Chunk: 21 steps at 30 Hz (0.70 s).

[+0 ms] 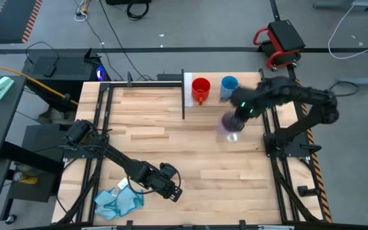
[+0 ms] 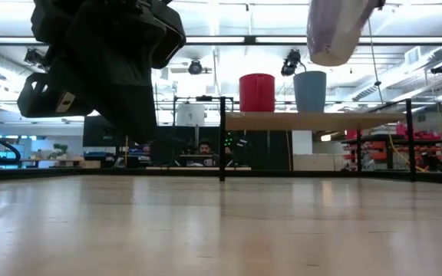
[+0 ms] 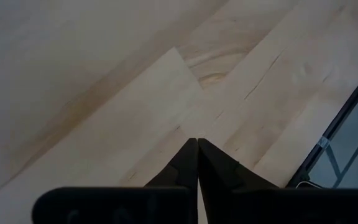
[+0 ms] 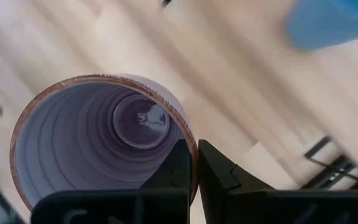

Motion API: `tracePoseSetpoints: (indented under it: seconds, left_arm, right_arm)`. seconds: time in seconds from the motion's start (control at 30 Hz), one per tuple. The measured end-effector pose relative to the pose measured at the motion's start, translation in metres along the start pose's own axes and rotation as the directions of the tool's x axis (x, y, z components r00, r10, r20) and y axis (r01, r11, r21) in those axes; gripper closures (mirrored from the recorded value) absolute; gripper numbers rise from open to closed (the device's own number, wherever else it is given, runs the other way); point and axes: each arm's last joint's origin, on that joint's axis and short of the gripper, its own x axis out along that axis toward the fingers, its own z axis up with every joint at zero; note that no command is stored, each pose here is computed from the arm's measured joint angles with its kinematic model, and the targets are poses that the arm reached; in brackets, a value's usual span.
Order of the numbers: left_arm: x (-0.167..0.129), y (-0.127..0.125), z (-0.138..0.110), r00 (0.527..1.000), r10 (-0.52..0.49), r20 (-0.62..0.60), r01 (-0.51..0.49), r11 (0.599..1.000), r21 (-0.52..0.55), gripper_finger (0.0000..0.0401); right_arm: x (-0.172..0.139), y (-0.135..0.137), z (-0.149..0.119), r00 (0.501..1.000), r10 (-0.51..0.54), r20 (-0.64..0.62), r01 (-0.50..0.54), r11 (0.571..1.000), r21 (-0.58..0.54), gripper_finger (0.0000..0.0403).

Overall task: Stack small to large cups/mugs on shelf
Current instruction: Put the purple mug on the shelf

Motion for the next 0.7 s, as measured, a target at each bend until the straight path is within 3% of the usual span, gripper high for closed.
tracePoseSetpoints:
  seconds: [0.3,0.7]
  left_arm:
    - [0.000,0.000,0.000,1.000,-0.002,0.001,0.002,1.000,0.000,0.0379]
    - [0.000,0.000,0.000,1.000,-0.002,0.000,0.002,1.000,-0.001,0.0385]
  right_arm:
    - [-0.017,-0.065,0.016,0.992,-0.080,0.095,0.063,0.983,0.170,0.0391]
    - [-0.020,-0.120,0.027,0.982,-0.169,0.085,0.144,0.958,0.248,0.0391]
